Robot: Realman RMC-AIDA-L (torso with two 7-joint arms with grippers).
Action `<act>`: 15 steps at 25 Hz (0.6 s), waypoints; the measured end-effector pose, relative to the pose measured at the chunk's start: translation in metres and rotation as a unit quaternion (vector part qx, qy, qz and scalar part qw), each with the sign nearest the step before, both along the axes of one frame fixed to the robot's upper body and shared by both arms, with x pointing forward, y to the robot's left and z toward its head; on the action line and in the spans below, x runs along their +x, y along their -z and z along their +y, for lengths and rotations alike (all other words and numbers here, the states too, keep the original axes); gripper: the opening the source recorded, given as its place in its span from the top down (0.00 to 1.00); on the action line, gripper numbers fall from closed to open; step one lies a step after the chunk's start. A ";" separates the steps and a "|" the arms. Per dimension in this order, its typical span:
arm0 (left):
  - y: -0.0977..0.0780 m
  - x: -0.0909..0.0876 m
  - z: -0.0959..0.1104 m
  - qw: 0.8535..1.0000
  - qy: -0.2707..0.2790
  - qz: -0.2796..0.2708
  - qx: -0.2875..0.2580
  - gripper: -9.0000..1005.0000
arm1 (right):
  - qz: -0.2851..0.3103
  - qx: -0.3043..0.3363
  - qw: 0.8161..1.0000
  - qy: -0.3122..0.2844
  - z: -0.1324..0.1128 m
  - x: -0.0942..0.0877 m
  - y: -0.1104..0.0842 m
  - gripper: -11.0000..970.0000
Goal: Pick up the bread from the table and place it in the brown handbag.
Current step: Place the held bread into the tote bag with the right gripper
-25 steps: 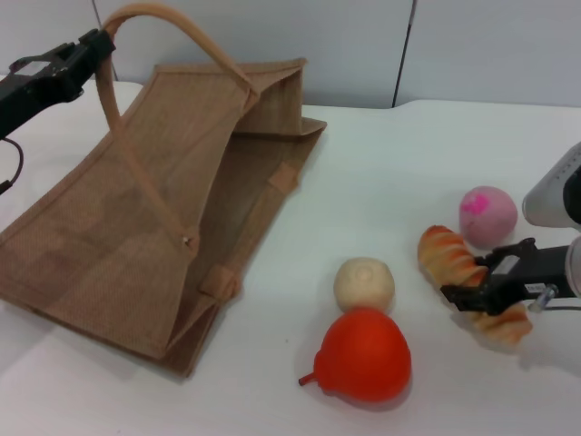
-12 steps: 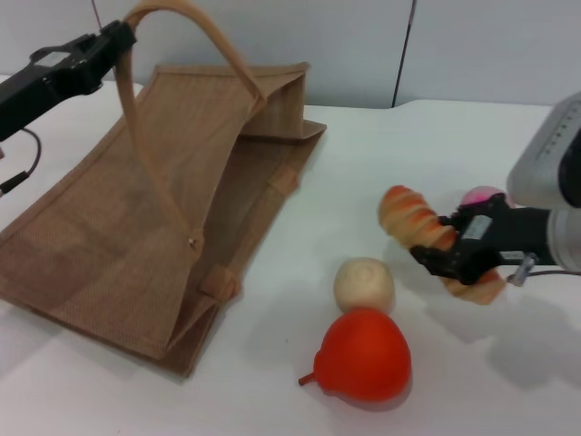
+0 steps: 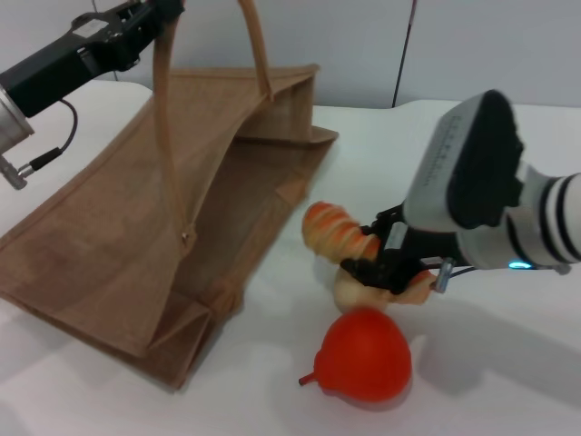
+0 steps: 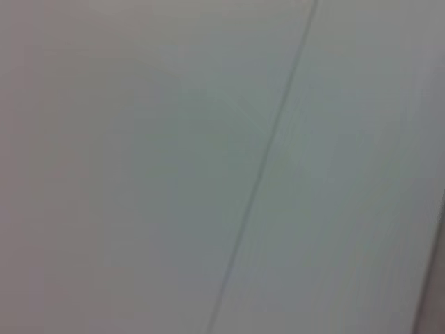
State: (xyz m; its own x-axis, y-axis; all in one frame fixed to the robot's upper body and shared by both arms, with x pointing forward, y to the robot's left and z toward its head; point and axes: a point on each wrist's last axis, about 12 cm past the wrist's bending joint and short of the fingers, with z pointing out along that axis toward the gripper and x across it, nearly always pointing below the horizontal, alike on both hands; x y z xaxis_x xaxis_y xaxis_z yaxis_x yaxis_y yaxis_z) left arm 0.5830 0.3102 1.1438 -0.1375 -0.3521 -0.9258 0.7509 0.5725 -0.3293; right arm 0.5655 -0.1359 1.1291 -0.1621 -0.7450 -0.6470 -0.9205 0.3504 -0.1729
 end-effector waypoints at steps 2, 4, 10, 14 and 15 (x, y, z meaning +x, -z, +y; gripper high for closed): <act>-0.003 -0.001 -0.002 1.000 0.013 -0.007 -0.006 0.88 | -0.002 -0.002 1.000 -0.010 0.009 0.000 0.002 0.56; -0.006 -0.002 -0.004 1.000 0.024 -0.012 -0.012 0.88 | -0.005 -0.001 1.000 -0.020 0.018 0.000 0.003 0.56; -0.013 -0.003 -0.009 0.998 0.052 -0.023 -0.026 0.88 | -0.021 -0.005 0.998 -0.056 0.046 -0.004 0.005 0.56; -0.016 -0.003 -0.012 0.997 0.066 -0.028 -0.032 0.88 | -0.045 -0.008 0.995 -0.085 0.065 -0.008 0.006 0.58; -0.017 -0.004 -0.013 0.997 0.069 -0.029 -0.034 0.88 | -0.052 -0.010 0.994 -0.091 0.070 -0.008 0.007 0.58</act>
State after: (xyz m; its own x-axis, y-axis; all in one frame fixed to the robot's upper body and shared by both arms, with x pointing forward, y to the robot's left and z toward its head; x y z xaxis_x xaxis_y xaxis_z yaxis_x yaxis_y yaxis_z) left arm 0.5793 0.2973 1.1604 -0.1359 -0.3953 -0.9084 0.8394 0.4411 -0.3175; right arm 0.5578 -0.0662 1.1221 0.0434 -0.7689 -0.6379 -0.9450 0.1757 -0.2760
